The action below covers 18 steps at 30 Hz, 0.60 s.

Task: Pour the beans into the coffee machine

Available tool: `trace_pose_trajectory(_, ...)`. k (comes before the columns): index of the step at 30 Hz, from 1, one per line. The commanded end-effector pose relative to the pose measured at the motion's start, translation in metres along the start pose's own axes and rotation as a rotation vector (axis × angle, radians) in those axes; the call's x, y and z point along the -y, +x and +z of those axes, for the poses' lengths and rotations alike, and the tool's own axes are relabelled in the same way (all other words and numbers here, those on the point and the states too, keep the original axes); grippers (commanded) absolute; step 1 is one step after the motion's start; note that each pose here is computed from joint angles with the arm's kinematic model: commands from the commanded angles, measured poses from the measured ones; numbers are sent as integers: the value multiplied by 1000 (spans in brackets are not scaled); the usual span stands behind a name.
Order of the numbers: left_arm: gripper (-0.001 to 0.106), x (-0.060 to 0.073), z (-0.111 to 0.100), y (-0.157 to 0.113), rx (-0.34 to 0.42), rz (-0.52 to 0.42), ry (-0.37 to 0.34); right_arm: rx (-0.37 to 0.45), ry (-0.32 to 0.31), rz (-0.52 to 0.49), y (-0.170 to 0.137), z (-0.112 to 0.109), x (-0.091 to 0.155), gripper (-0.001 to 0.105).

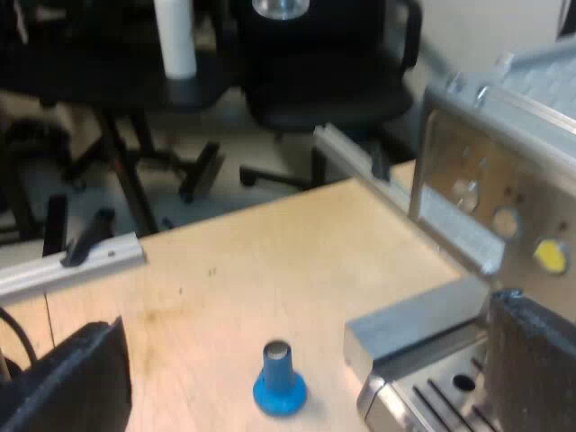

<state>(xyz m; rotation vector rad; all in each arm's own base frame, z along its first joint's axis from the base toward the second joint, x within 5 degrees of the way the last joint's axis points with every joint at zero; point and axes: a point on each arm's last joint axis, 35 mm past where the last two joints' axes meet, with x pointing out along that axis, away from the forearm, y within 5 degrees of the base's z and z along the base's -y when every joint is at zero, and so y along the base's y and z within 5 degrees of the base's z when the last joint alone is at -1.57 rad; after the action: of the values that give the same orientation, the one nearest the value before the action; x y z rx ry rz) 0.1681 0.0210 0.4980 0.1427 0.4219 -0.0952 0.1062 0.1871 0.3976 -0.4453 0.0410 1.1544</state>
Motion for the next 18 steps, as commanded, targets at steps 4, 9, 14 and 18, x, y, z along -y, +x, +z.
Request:
trace_pose_trajectory(4, 1, 0, -23, 16, 37, 8, -28, -41, 25, 26, 17, -5, -1, 81)
trace_pose_trajectory(9, 1, -13, -41, 36, 66, -44, -149, -69, 22, 57, 29, -10, -6, 81)
trace_pose_trajectory(14, 1, -19, -61, 47, 11, -28, -132, -112, -1, 72, 43, -11, -24, 81)
trace_pose_trajectory(18, 1, -19, -73, 59, 15, -38, -133, -161, -24, 36, 57, -15, -37, 81)
